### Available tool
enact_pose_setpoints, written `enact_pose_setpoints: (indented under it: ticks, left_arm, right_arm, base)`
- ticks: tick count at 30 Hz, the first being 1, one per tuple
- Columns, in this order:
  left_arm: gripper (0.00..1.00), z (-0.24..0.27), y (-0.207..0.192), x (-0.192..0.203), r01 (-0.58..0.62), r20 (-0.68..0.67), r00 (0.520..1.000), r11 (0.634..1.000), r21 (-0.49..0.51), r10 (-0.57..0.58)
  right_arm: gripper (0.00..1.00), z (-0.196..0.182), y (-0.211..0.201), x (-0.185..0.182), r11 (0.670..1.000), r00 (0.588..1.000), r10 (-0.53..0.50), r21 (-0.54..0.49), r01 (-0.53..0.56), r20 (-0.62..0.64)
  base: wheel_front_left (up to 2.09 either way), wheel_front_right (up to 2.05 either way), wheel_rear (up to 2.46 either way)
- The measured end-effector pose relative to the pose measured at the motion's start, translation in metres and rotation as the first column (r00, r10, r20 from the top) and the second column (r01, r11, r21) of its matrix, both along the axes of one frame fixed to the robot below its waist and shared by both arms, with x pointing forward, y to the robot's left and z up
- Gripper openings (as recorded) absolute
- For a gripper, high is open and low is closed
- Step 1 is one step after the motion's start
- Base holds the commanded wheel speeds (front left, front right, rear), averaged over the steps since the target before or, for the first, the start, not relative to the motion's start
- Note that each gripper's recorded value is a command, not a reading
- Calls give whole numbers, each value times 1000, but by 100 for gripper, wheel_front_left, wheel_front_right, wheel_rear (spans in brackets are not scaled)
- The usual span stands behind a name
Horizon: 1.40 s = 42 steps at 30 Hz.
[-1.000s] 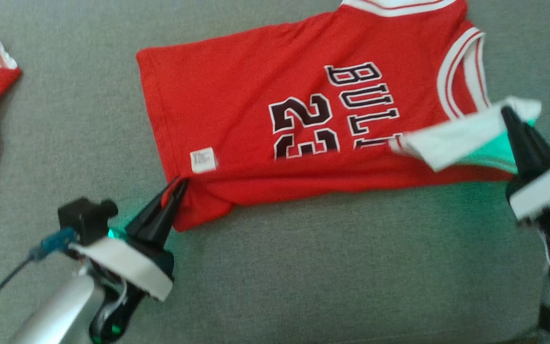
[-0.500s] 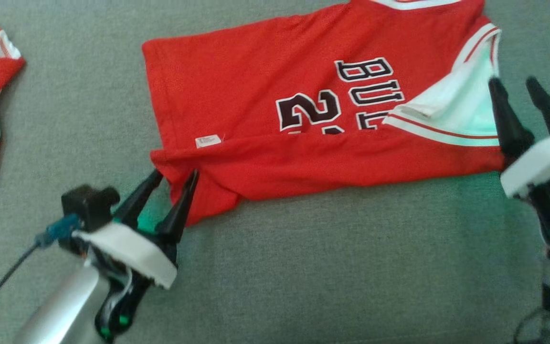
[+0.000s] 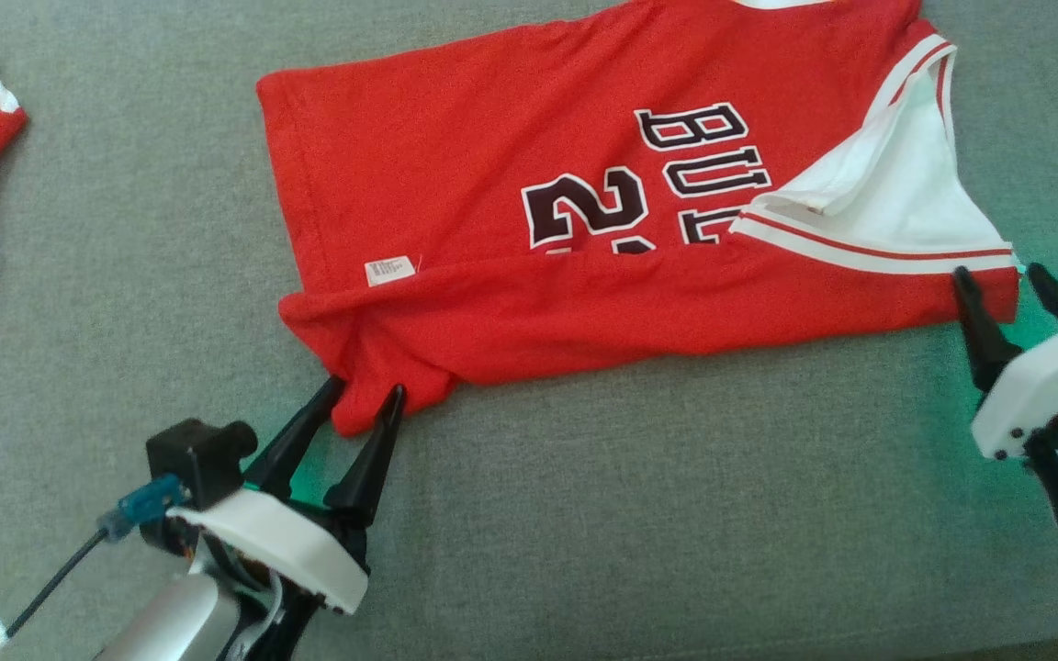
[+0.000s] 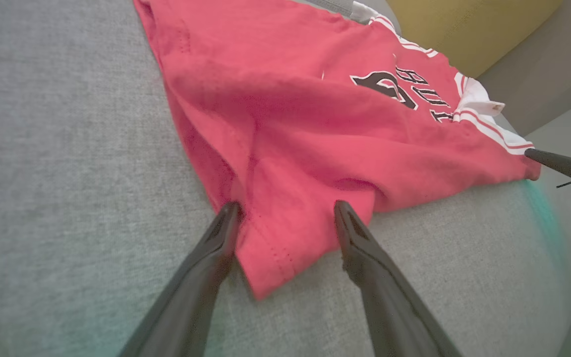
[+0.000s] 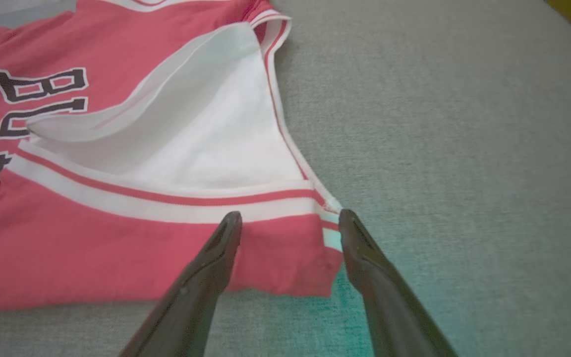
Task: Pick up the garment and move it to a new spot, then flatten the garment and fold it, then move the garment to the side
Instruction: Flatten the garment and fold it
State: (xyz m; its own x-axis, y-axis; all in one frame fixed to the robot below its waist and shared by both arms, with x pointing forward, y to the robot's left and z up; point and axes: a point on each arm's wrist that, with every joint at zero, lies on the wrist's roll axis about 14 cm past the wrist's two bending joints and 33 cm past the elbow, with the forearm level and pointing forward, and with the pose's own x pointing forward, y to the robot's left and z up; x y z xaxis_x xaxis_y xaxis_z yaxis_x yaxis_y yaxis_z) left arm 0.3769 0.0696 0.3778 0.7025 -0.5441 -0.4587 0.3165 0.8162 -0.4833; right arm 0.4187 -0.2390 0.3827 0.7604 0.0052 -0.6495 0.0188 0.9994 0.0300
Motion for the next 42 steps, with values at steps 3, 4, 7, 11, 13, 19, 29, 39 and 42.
enact_pose_setpoints:
  ticks: [3,4,7,11,13,19,29,39,42]
  left_arm:
    - [100,-1,-2,3,5,1,1000,1000,-1,-5]
    - [100,-1,-3,4,8,0,1000,1000,-2,-8]
    - [100,-3,-5,5,13,-2,1000,1000,-6,-13]
    - [98,-6,-8,4,28,-13,1000,1000,-6,-28]
    - [36,-8,-10,3,42,-22,999,999,-6,-42]
    - [0,-9,-13,0,87,-34,996,996,-7,-88]
    - [0,30,4,0,131,-19,991,989,-70,-133]
    - [0,36,6,-71,195,-159,964,973,-121,-213]
    - [0,26,4,-89,175,-214,956,977,-122,-199]
  right_arm:
    - [100,-6,6,1,1000,999,17,5,-16,-27]
    - [100,-9,7,0,1000,999,22,7,-22,-39]
    - [100,-13,8,1,1000,998,28,5,-28,-58]
    - [100,-18,9,-1,999,994,47,2,-47,-95]
    - [100,-20,10,0,999,992,53,10,-52,-114]
    - [0,-23,19,5,996,989,70,67,-62,-132]
    - [0,0,5,0,988,988,44,154,-21,-149]
    - [0,0,-10,-72,982,948,76,189,-17,-310]
    - [100,-7,-8,-89,982,935,85,188,-20,-345]
  base:
    - [0,0,0]
    - [0,0,0]
    - [0,0,0]
    - [0,0,0]
    - [0,0,0]
    - [0,0,0]
    - [0,0,0]
    - [0,0,0]
    - [0,0,0]
